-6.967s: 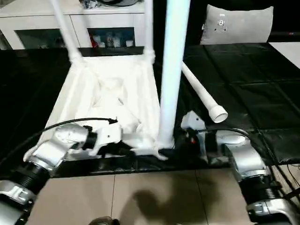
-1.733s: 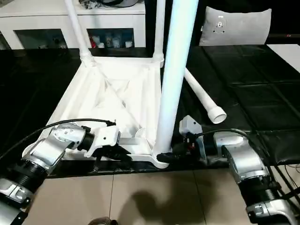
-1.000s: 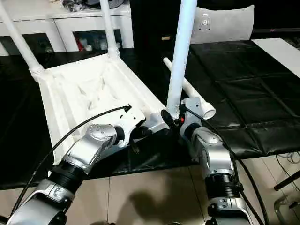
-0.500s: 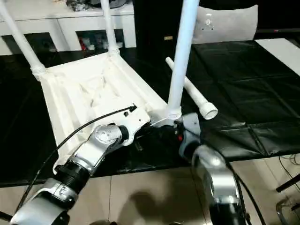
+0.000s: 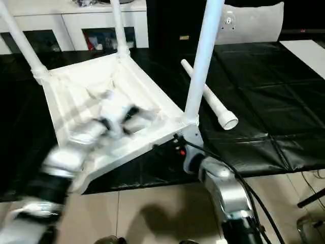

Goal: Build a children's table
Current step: Rotate table base

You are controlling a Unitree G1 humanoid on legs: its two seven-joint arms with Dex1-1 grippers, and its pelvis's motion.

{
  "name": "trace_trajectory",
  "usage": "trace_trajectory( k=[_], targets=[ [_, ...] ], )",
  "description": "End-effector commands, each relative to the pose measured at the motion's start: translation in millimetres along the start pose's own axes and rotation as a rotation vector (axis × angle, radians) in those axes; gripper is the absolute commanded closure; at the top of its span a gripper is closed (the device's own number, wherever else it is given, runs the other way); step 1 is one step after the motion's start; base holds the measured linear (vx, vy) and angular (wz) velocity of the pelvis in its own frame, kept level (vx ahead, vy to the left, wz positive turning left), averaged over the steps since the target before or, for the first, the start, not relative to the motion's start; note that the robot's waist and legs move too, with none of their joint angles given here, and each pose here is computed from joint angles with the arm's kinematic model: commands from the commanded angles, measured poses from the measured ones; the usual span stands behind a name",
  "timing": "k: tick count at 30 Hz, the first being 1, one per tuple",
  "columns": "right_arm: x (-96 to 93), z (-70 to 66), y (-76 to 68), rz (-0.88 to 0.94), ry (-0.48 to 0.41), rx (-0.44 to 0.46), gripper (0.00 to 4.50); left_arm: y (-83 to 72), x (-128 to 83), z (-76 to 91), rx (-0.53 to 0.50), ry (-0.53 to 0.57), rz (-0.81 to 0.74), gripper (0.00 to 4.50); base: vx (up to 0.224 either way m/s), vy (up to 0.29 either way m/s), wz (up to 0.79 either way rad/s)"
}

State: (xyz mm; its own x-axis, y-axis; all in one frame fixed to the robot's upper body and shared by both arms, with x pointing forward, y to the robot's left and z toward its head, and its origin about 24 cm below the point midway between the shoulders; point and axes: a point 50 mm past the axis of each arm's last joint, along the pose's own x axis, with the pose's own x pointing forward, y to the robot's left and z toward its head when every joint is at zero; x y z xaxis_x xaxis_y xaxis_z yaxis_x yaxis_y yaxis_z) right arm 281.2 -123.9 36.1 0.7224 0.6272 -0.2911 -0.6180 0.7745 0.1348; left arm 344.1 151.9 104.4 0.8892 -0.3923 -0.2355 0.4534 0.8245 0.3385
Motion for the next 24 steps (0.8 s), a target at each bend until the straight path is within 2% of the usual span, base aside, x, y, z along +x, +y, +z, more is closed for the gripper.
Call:
trace_trajectory(
  k=[1, 2, 3, 4, 7, 9, 10, 13, 16, 19, 21, 24],
  targets=[
    [2.6, -2.3, 0.6, 0.000, 0.035, 0.016, 0.00, 22.8, -15.5, -6.9, 0.016, 0.062, 0.089, 3.75, 0.000, 0.000, 0.00],
    [3.4, -2.8, 1.2, 0.005, 0.046, 0.017, 0.00, 30.0, -20.4, -8.9, 0.024, 0.081, 0.110, 3.75, 0.000, 0.000, 0.00],
    [5.3, -3.6, 1.2, -0.004, 0.059, 0.024, 0.00, 45.0, -31.5, -12.3, 0.051, 0.117, 0.151, 3.75, 0.000, 0.000, 0.00],
    [6.5, -3.8, 1.2, -0.006, 0.065, 0.023, 0.00, 55.0, -39.3, -14.2, 0.076, 0.144, 0.177, 4.00, 0.000, 0.000, 0.00],
    [9.3, -5.0, -1.5, -0.027, 0.094, 0.012, 0.00, 69.8, -52.6, -18.8, 0.124, 0.213, 0.204, 4.00, 0.000, 0.000, 0.00],
    [9.9, -5.1, -1.7, -0.033, 0.097, 0.007, 0.00, 73.5, -56.8, -21.2, 0.145, 0.242, 0.214, 4.25, 0.000, 0.000, 0.00],
    [9.2, -6.7, 0.9, -0.007, 0.128, -0.010, 0.00, 77.7, -65.7, -28.9, 0.172, 0.310, 0.203, 4.25, 0.000, 0.000, 0.00],
    [8.8, -8.1, 3.1, 0.016, 0.153, -0.025, 0.00, 72.3, -70.7, -36.4, 0.160, 0.354, 0.137, 4.47, 0.000, 0.000, 0.00],
    [10.5, -8.4, 3.5, 0.014, 0.158, -0.038, 0.00, 62.4, -70.9, -43.3, 0.109, 0.371, 0.067, 4.47, 0.000, 0.000, 0.00],
    [14.3, -8.7, 2.1, -0.008, 0.159, -0.042, 0.00, 58.5, -74.5, -53.9, 0.160, 0.453, 0.027, 4.47, 0.000, 0.000, 0.00],
    [15.4, -8.2, 1.5, -0.017, 0.158, -0.048, 0.00, 57.9, -75.5, -55.7, 0.164, 0.467, 0.018, 4.47, 0.000, 0.000, 0.00],
    [20.0, -5.9, 0.4, -0.027, 0.146, -0.031, 0.00, 49.1, -77.8, -58.6, 0.167, 0.499, -0.090, 4.47, 0.000, 0.000, 0.00]
  ],
)
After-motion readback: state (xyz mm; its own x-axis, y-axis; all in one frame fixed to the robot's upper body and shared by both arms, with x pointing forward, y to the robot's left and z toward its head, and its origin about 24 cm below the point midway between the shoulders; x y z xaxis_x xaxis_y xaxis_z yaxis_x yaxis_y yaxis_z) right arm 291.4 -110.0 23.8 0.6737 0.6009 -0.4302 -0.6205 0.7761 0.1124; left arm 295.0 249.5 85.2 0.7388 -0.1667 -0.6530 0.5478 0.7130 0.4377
